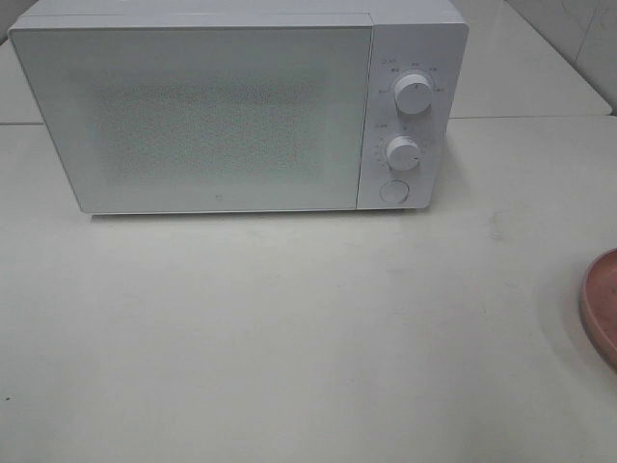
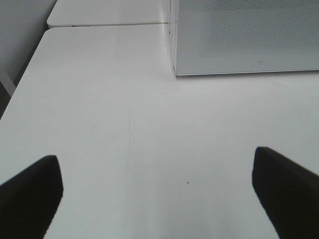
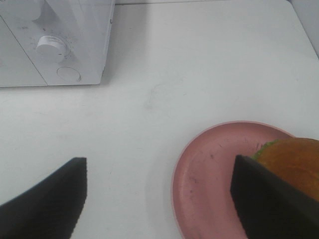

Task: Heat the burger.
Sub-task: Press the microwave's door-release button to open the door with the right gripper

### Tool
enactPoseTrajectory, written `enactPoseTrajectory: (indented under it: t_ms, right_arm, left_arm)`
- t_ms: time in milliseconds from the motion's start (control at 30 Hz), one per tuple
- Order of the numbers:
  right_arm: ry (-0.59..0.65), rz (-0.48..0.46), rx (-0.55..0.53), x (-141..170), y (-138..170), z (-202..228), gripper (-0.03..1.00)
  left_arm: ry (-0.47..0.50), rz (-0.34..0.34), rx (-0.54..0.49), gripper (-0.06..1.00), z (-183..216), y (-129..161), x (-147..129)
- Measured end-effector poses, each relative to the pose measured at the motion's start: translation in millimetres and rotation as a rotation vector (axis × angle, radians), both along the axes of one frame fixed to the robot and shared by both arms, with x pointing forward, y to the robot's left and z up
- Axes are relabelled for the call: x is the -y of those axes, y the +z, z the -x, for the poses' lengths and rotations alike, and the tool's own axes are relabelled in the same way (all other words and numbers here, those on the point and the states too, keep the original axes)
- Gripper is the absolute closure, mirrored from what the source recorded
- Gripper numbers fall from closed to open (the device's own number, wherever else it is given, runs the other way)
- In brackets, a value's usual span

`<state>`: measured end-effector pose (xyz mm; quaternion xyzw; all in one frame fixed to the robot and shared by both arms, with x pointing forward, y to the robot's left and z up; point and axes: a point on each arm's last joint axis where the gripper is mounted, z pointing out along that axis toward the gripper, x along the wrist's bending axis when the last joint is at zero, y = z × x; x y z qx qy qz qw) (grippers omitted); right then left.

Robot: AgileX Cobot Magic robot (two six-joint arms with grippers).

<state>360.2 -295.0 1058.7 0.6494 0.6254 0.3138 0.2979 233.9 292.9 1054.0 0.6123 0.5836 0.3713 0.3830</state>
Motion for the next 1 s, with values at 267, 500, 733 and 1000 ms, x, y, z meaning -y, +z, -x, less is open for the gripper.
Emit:
enactPoseTrajectory:
  t_ms: [267, 500, 733, 1000]
  right_arm:
    - [0.009, 0.0, -0.016, -2, -11, -30, 0.2]
    - [0.02, -0.005, 0.017, -5, -22, -60, 0.2]
    - [0.029, -0.012, 0.066, -7, -30, -81, 0.2]
    - [0.04, -0.02, 0.116, -10, -44, -106, 0.21]
  left_arm:
    - [0.0, 0.0, 0.0, -0.03, 0, 0, 0]
    - [0.0, 0.0, 0.0, -0.03, 0, 0, 0]
    - [0.0, 0.0, 0.0, -0.03, 0, 0, 0]
    - [0.0, 0.0, 0.0, -0.03, 0, 0, 0]
